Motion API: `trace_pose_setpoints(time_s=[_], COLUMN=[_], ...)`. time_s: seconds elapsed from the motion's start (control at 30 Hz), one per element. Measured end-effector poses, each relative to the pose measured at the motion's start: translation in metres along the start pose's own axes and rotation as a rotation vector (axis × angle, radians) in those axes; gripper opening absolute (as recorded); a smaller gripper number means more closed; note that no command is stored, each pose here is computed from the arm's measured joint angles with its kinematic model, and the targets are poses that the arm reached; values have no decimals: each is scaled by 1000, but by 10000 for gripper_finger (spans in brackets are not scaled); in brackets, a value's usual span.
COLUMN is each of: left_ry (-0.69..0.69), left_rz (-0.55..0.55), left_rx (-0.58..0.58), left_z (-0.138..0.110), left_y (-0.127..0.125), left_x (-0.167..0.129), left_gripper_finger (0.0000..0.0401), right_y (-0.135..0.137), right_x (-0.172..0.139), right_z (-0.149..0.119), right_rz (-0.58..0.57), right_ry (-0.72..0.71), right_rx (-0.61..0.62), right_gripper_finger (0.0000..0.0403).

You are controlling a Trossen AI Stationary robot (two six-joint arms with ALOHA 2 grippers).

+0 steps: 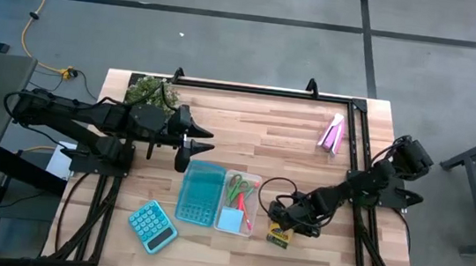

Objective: Pack school essentials
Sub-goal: Put the yellow crayon box into the blue supply box

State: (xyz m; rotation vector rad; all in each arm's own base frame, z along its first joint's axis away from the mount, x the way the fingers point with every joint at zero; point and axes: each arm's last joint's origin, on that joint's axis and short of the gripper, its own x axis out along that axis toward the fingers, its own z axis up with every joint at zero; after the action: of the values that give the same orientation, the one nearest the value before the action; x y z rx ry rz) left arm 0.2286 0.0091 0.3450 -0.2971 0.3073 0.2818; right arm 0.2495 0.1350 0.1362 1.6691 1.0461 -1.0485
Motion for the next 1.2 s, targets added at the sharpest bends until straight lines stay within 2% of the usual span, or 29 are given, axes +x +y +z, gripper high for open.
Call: trace_pose_setpoints(time_s=[0.4,0.63,0.77,1.07,1.2], left_ry=[-1,-2,-2,-3,-3], left_rz=[2,4,4,4,4], left_rx=[0,0,0,0,0], left_z=[0,0,0,0,0], left_y=[0,0,0,0,0], left_x=[0,0,0,0,0], left_gripper_finger=[165,165,165,165,165], right_y=[0,-1,0,5,3], right_x=[1,0,-5,-31,-31], right_z=[0,0,0,-1,0], right_rz=[1,-2,32,150,127], right_ry=[1,8,9,11,1], right_rx=[-23,-31,-64,-84,-87], right_gripper_finger=[382,342,327,326,326])
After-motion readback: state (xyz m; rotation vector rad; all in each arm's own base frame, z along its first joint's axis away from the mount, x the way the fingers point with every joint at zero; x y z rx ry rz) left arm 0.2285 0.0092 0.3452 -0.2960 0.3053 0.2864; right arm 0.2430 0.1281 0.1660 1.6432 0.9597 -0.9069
